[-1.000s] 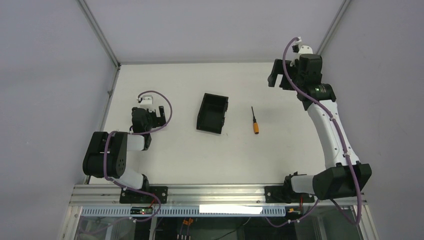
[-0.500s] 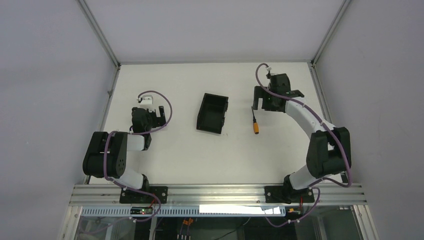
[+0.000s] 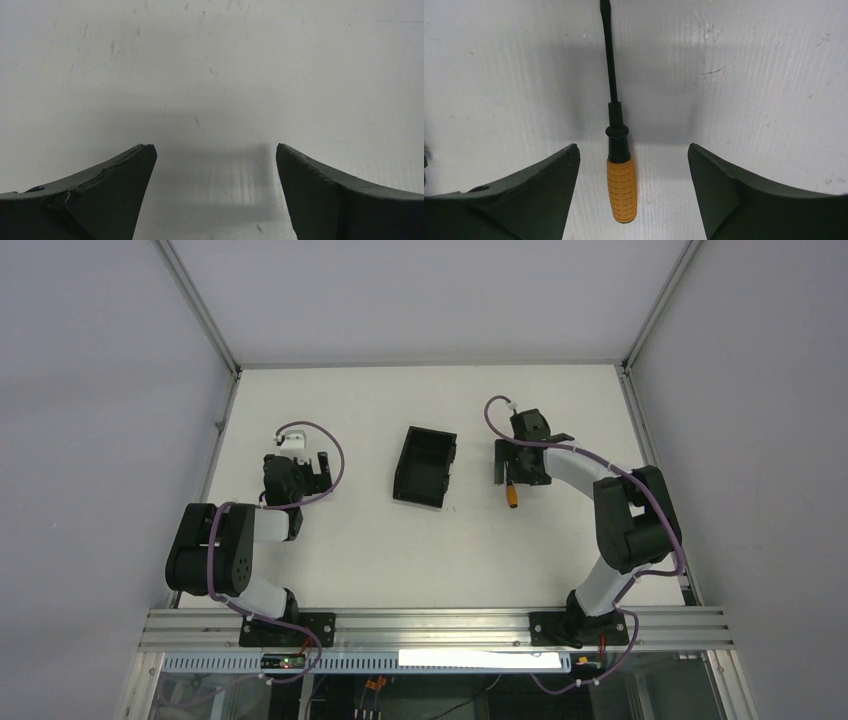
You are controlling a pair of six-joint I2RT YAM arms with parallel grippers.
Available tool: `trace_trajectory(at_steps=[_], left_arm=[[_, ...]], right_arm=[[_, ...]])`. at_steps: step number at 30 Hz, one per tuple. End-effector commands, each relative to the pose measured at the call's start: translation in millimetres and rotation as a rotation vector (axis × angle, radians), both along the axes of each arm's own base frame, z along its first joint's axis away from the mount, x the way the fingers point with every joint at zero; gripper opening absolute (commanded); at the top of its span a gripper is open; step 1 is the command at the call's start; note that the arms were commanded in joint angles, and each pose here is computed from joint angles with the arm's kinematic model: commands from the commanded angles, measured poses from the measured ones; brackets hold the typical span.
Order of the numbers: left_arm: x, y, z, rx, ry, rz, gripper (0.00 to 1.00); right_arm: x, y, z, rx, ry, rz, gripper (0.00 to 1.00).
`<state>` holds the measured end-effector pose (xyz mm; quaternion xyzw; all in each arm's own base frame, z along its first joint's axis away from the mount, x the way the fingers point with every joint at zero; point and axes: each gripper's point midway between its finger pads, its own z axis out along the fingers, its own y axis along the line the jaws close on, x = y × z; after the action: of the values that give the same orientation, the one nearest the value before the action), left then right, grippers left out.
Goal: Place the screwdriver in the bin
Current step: Pick up the screwdriver from the center of the board.
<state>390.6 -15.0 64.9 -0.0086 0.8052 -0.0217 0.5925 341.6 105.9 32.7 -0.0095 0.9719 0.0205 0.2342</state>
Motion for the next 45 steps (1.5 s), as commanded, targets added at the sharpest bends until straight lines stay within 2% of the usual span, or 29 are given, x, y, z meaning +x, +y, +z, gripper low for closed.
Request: trace_trajectory(at_steps=[1,7,12,14,17,37,45], left_arm=[[3.3,-1.2,14.5,-0.008,-0.049,-0.004,0.99],[3.1,-1.0,14.3,-0.008,-0.048,-0.003,0.99],[3.1,-0.7,13.8,-0.008,-0.047,-0.002,0.99],[3.1,-0.9,13.8,-0.008,-0.047,-0.003,0.99],[3.1,-0.7,13.9,-0.008,-0.048,-0.002,0.99],[3.2,-1.3,14.0,-0.008,-0.048,-0.004,0.99],[3.1,-1.1,14.0,-0.008,-0.048,-0.003,0.99]], right_arm=[[6.5,0.6,-3.6,-0.035,-0.028,-0.019,0.78],[1.2,0.4,-8.5,-0.065,-0.007,-0.016,0.45],[-1.0,1.7,-3.7,-0.067,-0.007,-0.016,0.11],[-0.9,1.8,1.7,-0.064,-0.015,-0.017,0.03],[2.7,0.8,20.5,-0.061,-0.054,-0.024,0.0],[22.0,-14.5,217.2,-0.046,-0.413,-0.065,0.0],[28.4,-17.1,266.7,-0.037,-0.508,-0.079,0.0]])
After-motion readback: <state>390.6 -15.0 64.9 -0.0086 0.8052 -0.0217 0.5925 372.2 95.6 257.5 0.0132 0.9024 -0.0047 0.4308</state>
